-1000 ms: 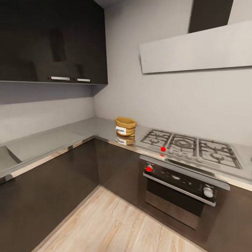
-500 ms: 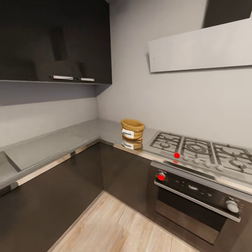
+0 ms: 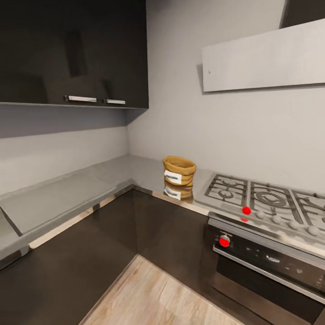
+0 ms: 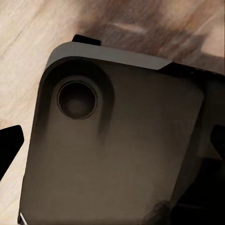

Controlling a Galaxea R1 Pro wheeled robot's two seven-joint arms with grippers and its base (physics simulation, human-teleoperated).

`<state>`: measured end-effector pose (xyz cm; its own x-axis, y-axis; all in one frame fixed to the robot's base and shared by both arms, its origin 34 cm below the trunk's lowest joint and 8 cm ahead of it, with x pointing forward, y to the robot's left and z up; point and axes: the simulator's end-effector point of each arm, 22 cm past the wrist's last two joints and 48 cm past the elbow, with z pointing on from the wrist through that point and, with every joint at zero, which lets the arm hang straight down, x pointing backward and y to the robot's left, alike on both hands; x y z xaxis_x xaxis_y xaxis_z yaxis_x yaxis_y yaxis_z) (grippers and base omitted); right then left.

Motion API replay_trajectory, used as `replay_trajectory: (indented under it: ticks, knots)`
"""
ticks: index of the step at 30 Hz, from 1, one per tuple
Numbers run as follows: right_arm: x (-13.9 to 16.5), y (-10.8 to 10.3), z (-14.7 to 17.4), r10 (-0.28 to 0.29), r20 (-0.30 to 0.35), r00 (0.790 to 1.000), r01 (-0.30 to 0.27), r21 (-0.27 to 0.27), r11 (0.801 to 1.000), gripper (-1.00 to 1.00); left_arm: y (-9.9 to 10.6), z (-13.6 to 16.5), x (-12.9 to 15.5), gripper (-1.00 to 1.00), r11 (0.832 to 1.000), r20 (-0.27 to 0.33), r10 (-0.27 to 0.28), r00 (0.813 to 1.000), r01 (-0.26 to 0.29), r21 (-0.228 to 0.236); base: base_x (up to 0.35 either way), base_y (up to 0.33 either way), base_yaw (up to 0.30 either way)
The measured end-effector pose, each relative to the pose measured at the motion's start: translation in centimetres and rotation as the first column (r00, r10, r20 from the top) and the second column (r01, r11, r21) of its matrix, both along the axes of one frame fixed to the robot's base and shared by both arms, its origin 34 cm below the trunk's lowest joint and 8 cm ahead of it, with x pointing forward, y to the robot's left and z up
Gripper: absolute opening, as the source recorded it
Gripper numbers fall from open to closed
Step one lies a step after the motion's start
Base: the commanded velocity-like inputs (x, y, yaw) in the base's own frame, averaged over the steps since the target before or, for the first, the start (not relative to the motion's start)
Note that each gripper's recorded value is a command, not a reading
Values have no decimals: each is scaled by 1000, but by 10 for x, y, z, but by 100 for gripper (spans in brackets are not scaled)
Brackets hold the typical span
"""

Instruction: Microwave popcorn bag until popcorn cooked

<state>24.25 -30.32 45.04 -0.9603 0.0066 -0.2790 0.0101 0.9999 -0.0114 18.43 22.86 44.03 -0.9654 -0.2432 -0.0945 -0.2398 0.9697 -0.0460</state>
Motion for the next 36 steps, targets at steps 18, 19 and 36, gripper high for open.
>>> replay_trajectory:
  ticks: [18, 19, 36]
  knots:
    - [0, 1, 0, -1, -1, 1000, 1, 1, 1000, 100, 0, 0, 0, 100, 1000, 0, 0, 1000, 0, 0, 211, 160, -54]
    - [0, 1, 0, -1, 0, 1000, 1, 2, 1000, 100, 0, 0, 0, 100, 1000, 0, 0, 1000, 0, 0, 30, 14, -235]
    - [0, 2, 0, -1, 0, 1000, 1, 3, 1000, 100, 0, 0, 1, 100, 1000, 1, 0, 1000, 0, 0, 2, 1, -241]
